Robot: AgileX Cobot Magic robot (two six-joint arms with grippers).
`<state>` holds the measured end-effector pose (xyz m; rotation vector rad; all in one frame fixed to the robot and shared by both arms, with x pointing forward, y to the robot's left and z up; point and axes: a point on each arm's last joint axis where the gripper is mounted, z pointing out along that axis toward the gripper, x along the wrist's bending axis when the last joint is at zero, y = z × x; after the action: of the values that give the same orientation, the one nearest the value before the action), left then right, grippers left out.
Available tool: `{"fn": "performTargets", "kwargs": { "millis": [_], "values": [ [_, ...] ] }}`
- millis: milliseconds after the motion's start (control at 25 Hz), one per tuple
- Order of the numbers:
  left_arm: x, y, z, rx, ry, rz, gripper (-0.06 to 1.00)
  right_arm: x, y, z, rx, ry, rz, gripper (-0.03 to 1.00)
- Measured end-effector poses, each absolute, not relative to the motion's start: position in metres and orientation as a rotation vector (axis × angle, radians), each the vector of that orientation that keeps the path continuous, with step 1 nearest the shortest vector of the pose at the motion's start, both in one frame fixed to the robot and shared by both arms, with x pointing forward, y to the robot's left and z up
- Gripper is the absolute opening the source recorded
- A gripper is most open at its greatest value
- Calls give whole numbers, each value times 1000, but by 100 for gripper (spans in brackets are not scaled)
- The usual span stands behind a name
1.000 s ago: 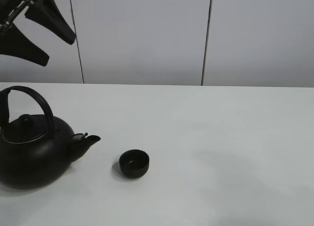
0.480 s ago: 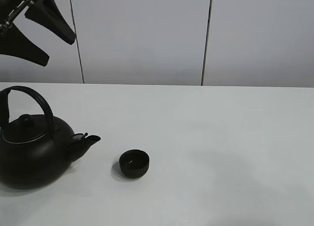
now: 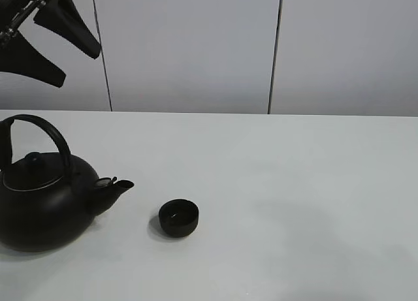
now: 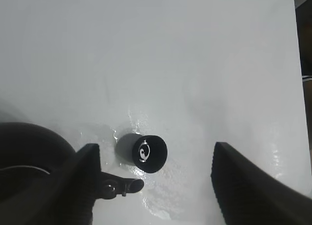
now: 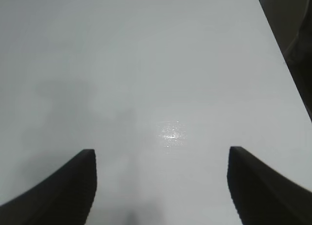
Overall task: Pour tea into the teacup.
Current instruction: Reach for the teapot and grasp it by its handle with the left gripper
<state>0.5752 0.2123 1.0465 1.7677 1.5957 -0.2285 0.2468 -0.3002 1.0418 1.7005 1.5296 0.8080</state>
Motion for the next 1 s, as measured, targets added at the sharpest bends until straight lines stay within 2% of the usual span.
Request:
{"fn": "performTargets", "kwargs": {
  "millis": [360, 600, 720, 840, 1000],
  "values": [
    [585, 216, 1048, 1707, 1606, -102, 48, 247, -300, 1042, 1700, 1529, 809, 52],
    [601, 226, 1054, 1670, 1541, 193, 48, 247, -300, 1042, 1700, 1529, 809, 52],
    [609, 232, 1062, 1719, 1462, 358, 52, 247, -300, 1042, 1700, 1529, 809, 52],
    [614, 237, 1076, 1734, 1409, 533, 59, 247, -300, 1042, 1700, 1529, 809, 52],
    [604, 239, 1108, 1682, 1357, 751, 62, 247, -300, 1042, 1700, 1529, 809, 52]
  ]
}}
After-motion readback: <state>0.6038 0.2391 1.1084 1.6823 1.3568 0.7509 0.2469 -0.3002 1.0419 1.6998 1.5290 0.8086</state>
